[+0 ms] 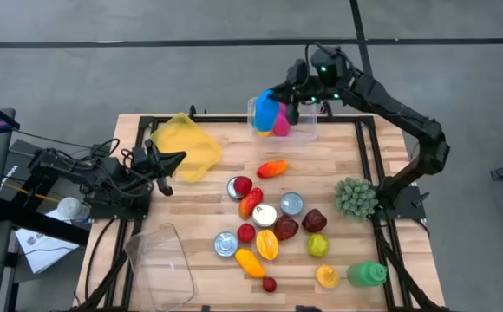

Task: Pick & Place Food Item
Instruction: Put the blue water bottle into the white transparent bin

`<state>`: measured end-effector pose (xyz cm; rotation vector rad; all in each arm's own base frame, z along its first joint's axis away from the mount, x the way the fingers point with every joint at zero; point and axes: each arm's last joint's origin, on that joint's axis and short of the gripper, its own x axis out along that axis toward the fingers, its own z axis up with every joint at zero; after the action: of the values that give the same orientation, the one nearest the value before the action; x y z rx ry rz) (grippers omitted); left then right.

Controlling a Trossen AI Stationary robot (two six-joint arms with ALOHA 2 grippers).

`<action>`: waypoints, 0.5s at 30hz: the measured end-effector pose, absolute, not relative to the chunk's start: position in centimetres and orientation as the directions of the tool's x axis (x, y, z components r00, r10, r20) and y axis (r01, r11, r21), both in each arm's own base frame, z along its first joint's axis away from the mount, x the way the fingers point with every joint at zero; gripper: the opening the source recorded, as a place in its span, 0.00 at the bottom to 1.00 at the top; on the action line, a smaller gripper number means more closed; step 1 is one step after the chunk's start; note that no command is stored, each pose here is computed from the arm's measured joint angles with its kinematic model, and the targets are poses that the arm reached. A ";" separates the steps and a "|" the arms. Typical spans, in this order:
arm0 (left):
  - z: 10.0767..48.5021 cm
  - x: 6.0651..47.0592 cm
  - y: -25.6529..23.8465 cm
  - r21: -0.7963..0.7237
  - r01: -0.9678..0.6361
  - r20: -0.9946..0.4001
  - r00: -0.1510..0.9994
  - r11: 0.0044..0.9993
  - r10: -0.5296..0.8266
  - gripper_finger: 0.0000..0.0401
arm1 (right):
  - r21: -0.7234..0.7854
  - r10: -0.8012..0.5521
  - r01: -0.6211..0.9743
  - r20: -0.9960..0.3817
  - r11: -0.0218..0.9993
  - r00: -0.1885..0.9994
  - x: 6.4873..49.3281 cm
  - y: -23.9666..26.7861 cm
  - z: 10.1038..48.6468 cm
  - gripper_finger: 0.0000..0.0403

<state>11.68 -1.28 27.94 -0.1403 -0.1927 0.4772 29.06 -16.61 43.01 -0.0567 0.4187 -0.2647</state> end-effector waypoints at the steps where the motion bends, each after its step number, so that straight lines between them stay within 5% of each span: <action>1: 27.9 11.7 -1.3 -0.178 -0.442 0.151 0.871 0.879 0.468 0.00 | -0.110 -0.286 0.264 -0.411 0.958 0.866 29.1 -17.0 42.4 0.13; 15: 27.9 11.6 -1.2 -0.179 -0.470 0.146 0.856 0.864 0.496 0.00 | -0.108 -0.371 0.360 -0.422 0.927 0.827 29.3 -18.8 38.0 0.13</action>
<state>11.64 -1.20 27.92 -0.1392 -0.1903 0.5096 29.35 -18.83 37.98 -0.0239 0.4533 -0.3879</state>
